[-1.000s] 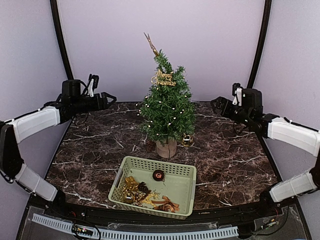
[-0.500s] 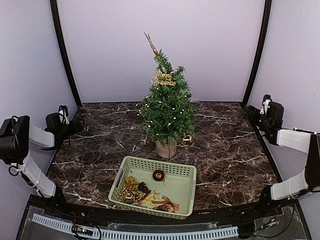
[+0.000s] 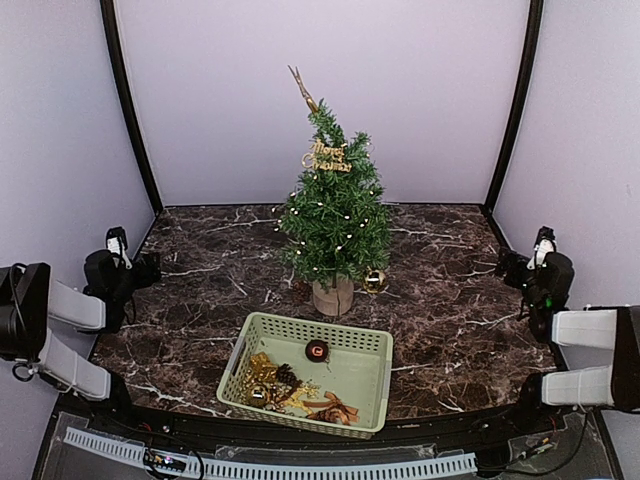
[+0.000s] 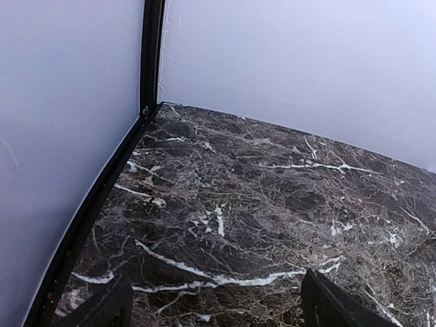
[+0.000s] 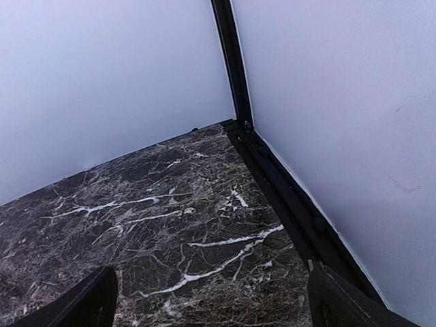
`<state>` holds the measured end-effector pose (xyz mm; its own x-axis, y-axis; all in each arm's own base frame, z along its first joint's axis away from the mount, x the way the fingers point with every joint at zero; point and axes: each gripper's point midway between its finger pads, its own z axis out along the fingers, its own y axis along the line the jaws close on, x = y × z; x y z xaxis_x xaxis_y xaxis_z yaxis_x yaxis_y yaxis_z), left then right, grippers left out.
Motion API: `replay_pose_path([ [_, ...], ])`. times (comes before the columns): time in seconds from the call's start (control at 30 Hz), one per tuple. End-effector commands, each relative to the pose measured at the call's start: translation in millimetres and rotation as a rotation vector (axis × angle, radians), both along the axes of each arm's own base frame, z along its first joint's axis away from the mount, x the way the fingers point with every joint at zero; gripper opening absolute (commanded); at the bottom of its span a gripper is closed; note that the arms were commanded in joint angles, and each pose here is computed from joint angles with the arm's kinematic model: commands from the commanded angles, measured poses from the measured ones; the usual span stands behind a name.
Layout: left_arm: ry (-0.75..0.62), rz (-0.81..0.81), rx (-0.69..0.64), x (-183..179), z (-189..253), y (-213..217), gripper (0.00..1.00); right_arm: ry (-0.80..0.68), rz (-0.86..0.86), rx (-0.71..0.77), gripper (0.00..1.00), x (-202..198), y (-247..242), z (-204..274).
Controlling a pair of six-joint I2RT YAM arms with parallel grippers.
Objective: Decorate the small christmas tree
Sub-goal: Reset both arms
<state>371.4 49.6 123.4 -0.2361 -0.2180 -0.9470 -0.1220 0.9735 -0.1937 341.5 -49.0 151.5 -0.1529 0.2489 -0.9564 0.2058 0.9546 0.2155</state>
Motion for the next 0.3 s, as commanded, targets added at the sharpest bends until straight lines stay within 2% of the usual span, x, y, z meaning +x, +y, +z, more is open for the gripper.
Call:
replay_pose_path([
  [0.0, -0.053, -0.021, 0.057, 9.7, 13.0, -3.1, 0.88, -0.111, -0.036, -0.043, 0.99, 4.7, -8.3, 25.2],
  [0.27, -0.073, -0.02, 0.081, 5.9, 13.8, -3.2, 0.9, -0.094, -0.063, -0.066, 0.99, 5.1, -13.6, 19.0],
])
